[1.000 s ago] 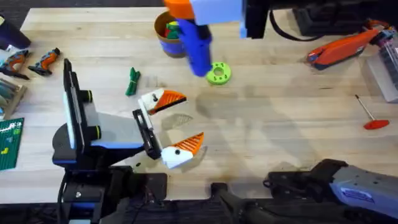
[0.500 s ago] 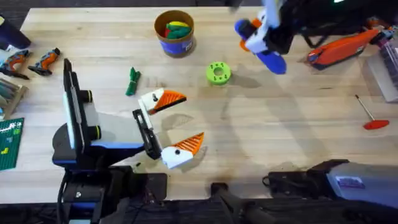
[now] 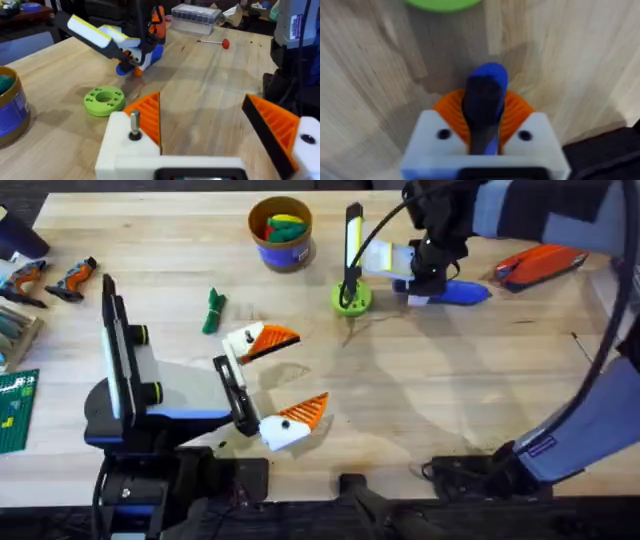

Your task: Pick up the gripper from the table and insert it into the empty holder that is missing its gripper. Then pick up a screw, insert it into the mounting hole, and use the screwdriver to tighten it. Finally, clean up the table by picking up the vegetable and placing it into the bucket.

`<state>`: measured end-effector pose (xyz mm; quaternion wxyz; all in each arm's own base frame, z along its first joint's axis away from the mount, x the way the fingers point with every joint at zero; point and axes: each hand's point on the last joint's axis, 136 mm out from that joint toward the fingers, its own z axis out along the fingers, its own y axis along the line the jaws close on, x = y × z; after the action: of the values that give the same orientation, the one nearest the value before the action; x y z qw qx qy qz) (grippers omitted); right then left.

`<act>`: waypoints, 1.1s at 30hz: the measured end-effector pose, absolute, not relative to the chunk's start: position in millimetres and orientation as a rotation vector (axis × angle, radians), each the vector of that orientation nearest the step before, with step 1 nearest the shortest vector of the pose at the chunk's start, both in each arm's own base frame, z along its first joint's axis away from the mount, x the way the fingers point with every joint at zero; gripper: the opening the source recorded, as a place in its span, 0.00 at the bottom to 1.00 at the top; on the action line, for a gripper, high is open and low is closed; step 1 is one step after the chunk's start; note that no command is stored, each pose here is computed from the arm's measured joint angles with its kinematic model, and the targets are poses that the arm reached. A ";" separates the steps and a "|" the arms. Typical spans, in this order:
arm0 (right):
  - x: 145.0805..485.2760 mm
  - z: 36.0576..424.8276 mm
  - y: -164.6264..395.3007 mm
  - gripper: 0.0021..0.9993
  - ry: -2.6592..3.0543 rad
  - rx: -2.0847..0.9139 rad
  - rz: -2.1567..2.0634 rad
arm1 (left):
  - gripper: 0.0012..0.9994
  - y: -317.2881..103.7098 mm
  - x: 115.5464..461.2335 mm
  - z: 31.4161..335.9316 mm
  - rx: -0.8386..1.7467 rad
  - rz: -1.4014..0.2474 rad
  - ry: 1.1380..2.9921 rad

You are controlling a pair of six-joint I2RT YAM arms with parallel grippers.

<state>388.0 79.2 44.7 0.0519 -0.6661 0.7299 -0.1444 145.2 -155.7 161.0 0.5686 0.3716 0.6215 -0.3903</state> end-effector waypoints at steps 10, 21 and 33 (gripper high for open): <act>396.5 50.8 72.0 0.99 2.224 -2.007 -0.529 | 0.99 -155.7 145.2 160.9 0.873 -0.917 1.460; 412.3 130.6 79.0 0.99 2.356 -1.299 -0.498 | 0.99 -155.7 145.2 161.0 0.873 -0.916 1.459; 409.3 250.0 92.1 0.99 2.273 -0.446 -0.145 | 0.98 -110.1 192.8 164.2 0.479 -0.680 1.685</act>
<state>409.3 92.1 250.0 0.3989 -0.1764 0.8981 -0.0571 192.8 -110.1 164.2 0.5902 0.2060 0.7239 -0.2920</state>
